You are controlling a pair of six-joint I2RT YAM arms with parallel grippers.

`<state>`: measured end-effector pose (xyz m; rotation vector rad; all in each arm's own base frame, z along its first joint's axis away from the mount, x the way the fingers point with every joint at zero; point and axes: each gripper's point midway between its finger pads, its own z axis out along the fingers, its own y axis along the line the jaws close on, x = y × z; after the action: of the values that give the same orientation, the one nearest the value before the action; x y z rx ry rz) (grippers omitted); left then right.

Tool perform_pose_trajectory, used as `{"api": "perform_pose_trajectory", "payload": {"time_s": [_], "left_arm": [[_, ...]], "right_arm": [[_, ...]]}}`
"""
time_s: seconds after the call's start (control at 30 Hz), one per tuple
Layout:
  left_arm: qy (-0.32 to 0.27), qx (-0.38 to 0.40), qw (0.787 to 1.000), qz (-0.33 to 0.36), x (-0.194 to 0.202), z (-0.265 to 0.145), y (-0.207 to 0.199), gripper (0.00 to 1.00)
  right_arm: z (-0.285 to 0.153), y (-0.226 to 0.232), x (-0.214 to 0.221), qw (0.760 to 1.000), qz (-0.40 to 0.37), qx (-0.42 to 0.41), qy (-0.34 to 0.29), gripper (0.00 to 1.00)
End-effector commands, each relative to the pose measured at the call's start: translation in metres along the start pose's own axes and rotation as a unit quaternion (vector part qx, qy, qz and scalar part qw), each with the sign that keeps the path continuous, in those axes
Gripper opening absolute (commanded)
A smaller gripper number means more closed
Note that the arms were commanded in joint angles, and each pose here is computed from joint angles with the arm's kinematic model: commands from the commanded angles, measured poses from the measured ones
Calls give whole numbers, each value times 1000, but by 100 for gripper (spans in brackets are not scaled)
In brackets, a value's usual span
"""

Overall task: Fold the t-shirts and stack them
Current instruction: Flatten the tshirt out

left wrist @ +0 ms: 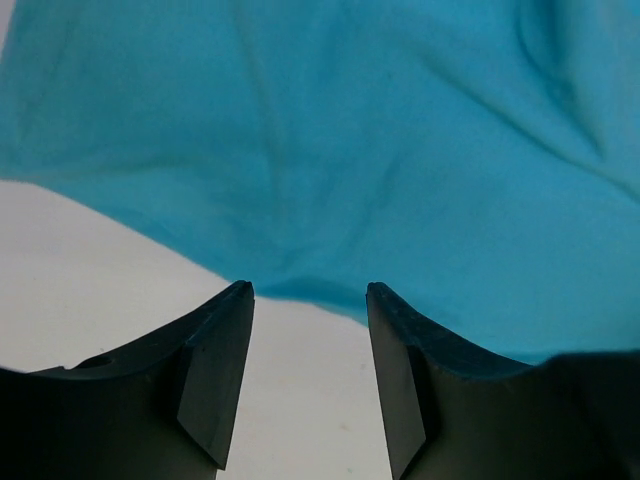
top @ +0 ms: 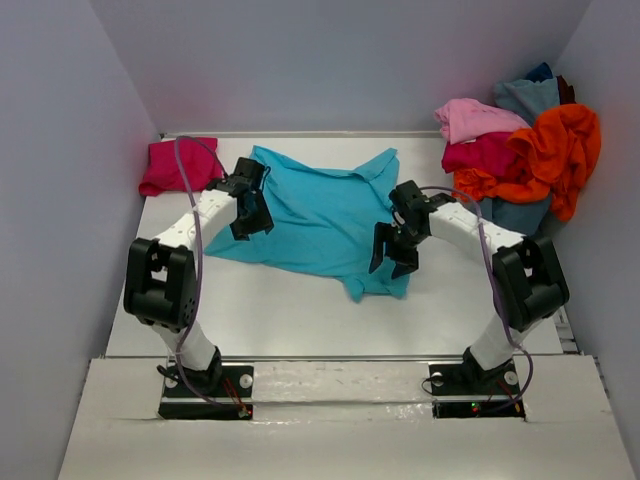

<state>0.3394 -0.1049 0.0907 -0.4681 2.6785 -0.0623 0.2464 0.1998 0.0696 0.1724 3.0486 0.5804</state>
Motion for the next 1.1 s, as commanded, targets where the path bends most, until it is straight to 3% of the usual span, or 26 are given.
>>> {"api": "perform_pose_trajectory", "payload": {"time_s": [0.0, 0.4, 0.83, 1.07], "left_arm": [[-12, -45, 999, -4, -32, 22, 19, 63], [36, -80, 995, -40, -33, 74, 62, 63], [101, -69, 989, -78, 22, 93, 70, 52], [140, -39, 986, -84, 55, 79, 68, 32]], "right_arm": [[-12, 11, -10, 1000, -17, -2, -17, 69], [-4, 11, -13, 1000, -12, -4, -17, 69], [33, 2, -13, 1000, -3, -3, 8, 69], [43, -4, -2, 1000, 1, -5, 26, 69]]}}
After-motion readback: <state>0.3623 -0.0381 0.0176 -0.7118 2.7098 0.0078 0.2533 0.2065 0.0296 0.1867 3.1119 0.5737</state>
